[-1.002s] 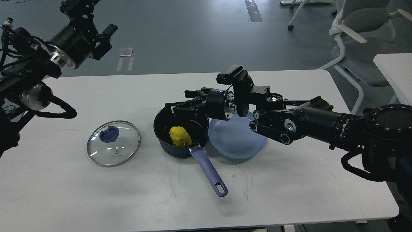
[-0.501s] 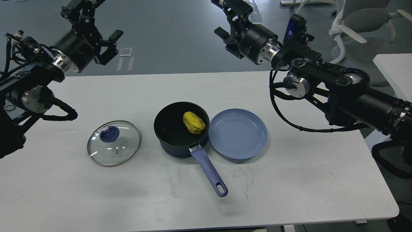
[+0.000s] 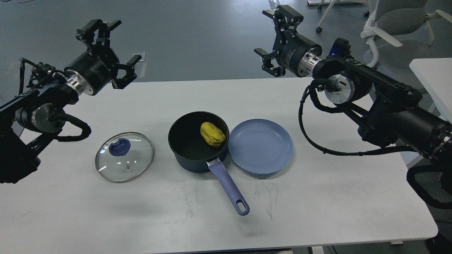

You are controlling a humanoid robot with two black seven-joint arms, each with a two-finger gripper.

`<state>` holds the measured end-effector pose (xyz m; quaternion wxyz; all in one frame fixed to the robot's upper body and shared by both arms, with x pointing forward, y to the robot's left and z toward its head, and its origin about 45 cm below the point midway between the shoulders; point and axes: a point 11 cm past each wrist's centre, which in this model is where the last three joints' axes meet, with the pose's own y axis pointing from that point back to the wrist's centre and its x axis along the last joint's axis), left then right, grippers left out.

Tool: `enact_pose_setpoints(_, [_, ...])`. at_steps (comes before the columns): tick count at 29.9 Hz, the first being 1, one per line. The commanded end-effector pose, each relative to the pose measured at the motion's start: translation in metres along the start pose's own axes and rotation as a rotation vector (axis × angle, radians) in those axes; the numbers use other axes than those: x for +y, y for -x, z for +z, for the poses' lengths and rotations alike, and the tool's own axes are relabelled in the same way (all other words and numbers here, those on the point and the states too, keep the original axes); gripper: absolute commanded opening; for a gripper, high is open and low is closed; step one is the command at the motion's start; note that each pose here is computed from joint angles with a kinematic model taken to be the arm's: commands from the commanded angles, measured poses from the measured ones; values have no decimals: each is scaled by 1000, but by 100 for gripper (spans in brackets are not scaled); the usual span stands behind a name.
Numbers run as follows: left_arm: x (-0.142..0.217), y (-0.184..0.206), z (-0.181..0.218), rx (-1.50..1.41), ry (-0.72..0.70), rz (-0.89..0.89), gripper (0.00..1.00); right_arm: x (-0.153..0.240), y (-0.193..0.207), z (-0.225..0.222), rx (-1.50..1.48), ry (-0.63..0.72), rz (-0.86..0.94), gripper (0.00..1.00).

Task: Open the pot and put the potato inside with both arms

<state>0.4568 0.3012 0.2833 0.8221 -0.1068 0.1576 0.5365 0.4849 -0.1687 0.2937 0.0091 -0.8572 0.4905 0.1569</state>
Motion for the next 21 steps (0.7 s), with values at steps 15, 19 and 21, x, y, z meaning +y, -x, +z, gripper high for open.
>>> enact_pose_setpoints(15, [4, 0, -20, 37, -13, 6, 98, 6, 8, 34, -43, 33, -37, 100])
enact_pose_setpoints(19, [5, -1, -21, 38, -13, 8, 98, 10, 5, 45, -58, 51, -40, 100])
enact_pose_setpoints(21, [6, -1, -24, 41, -18, 9, 98, 11, 4, 45, -58, 50, -47, 100])
